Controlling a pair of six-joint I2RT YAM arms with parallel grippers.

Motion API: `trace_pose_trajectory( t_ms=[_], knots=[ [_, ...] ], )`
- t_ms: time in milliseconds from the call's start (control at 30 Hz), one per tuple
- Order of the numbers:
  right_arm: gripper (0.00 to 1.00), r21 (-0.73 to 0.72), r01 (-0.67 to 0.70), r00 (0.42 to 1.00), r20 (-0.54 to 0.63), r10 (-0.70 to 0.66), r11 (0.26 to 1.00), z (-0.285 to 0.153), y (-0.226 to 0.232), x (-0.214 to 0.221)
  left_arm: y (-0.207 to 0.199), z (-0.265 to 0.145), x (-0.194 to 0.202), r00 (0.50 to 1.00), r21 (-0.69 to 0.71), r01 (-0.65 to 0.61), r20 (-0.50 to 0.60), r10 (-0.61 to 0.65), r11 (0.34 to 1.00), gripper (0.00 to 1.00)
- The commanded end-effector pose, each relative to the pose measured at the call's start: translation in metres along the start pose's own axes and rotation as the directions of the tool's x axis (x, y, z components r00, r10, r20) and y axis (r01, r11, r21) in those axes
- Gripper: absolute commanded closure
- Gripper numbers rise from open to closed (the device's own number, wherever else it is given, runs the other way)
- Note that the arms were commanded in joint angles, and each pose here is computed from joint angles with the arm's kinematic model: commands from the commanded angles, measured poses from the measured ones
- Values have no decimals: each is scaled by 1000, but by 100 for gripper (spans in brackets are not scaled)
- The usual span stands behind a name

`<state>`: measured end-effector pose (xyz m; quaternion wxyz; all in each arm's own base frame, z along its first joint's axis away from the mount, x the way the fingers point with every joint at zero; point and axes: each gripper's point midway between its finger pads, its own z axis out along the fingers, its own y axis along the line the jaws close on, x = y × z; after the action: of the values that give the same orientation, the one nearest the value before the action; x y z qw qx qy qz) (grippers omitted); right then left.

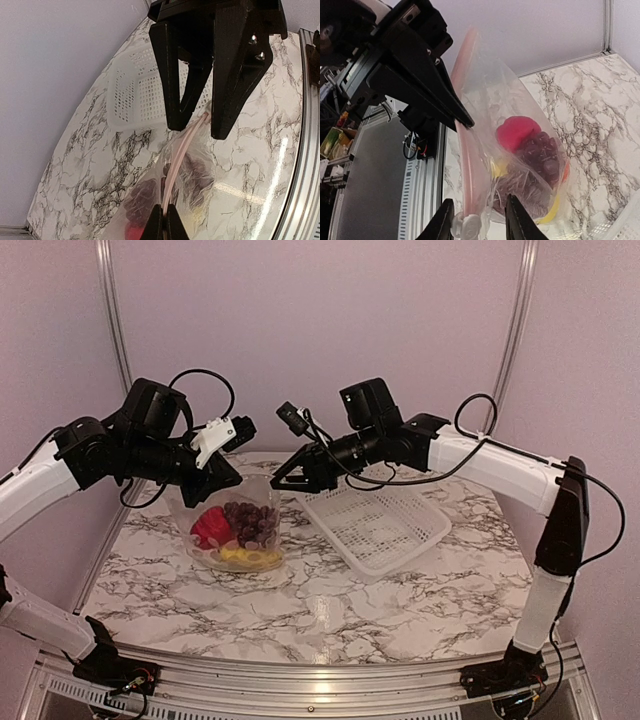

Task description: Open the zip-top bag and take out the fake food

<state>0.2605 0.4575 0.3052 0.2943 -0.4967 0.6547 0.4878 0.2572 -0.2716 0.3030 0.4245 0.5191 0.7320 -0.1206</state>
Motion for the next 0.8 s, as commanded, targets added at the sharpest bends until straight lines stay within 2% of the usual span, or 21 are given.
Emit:
trace_pose_trajectory(
  t_ms=[0, 67, 267, 433, 600, 767],
  knots=[
    [51, 25, 65, 990, 127, -68, 998, -40, 10, -30, -5, -10, -16, 996, 48, 26, 89, -30, 999, 100],
    [45, 63, 103, 983, 145, -111, 993, -47, 10, -28, -5, -9, -17, 993, 77, 63, 97, -70, 995, 100],
    [41, 109, 141, 972, 173, -158, 984, -51, 8, -17, -6, -3, -22, 975, 145, 184, 100, -200, 972, 100],
    [42, 105, 177, 968, 159, -192, 979, -42, 7, -8, 0, -3, -30, 944, 206, 276, 125, -306, 939, 100],
    [47, 99, 202, 967, 135, -214, 974, -31, 7, 0, 3, -1, -31, 931, 229, 307, 128, -342, 924, 100],
    [47, 111, 216, 965, 131, -229, 970, -18, 3, 13, 3, 1, -32, 918, 260, 331, 134, -373, 907, 100]
  ],
)
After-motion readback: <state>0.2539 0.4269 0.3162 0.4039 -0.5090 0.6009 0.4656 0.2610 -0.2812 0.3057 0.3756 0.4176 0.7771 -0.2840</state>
